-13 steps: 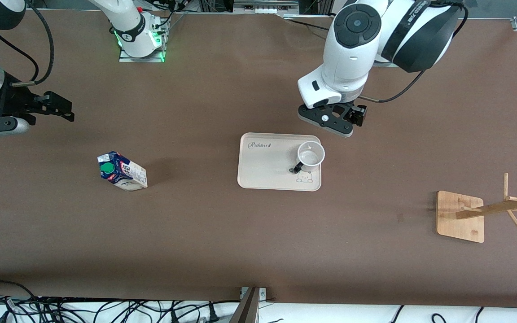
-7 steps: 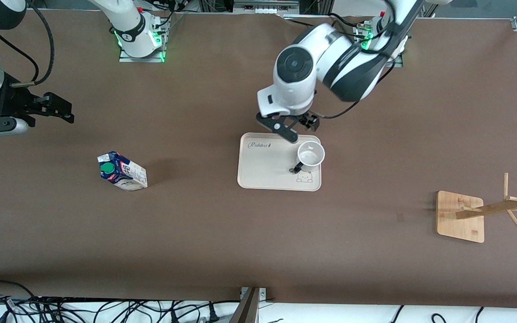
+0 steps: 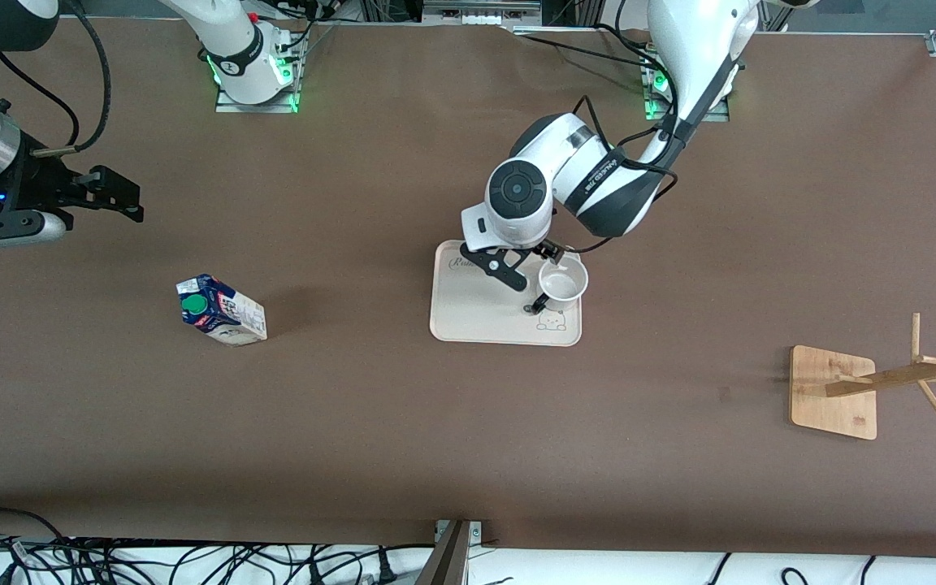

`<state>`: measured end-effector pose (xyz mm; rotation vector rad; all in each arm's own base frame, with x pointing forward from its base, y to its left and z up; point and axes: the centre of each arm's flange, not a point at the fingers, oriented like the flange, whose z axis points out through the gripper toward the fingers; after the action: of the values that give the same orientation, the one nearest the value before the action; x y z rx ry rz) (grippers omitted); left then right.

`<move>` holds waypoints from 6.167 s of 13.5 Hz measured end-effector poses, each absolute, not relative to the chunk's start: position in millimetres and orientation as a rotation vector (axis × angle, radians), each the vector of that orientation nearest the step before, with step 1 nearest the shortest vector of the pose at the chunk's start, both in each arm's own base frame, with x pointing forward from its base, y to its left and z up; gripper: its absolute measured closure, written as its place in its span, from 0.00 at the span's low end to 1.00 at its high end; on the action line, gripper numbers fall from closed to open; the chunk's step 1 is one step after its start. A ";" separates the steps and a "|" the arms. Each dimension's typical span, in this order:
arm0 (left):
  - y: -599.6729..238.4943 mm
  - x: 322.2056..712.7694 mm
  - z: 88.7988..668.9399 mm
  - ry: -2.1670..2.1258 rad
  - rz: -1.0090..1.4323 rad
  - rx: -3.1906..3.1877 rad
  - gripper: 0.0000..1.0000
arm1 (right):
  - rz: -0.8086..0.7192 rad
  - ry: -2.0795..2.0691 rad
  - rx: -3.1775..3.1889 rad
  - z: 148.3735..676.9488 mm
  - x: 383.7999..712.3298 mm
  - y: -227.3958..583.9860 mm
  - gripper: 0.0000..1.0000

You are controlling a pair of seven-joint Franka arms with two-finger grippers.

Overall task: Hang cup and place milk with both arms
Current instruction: 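Lower the left gripper over the white mug on the tray, then close the left gripper on the mug rim and lift it, then carry the mug with the left gripper to the wooden mug tree, then slide the mug handle onto a peg of the mug tree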

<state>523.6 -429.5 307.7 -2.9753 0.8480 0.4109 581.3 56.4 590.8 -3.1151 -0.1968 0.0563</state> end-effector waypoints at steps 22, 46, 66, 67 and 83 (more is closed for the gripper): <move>-427.8 522.9 257.1 0.952 0.361 -2.753 0.00 | 0.039 -0.173 -3.121 589.7 584.7 47.9 0.00; -345.1 580.0 443.4 0.726 0.208 -2.859 0.93 | 0.036 -0.172 -3.124 589.0 585.6 47.1 0.00; -66.1 683.1 507.9 0.051 0.099 -3.059 0.93 | 0.036 -0.175 -3.139 588.9 585.8 46.0 0.00; -57.1 684.7 504.5 0.055 0.108 -3.061 0.93 | 0.035 -0.175 -3.139 588.9 585.8 45.9 0.00; 33.7 691.5 495.0 0.001 0.133 -3.141 0.93 | 0.035 -0.197 -3.160 588.8 585.4 50.4 0.00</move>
<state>691.5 33.7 495.0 -3.1414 0.0012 0.1331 585.4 50.4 588.8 -3.1599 -0.1969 0.0355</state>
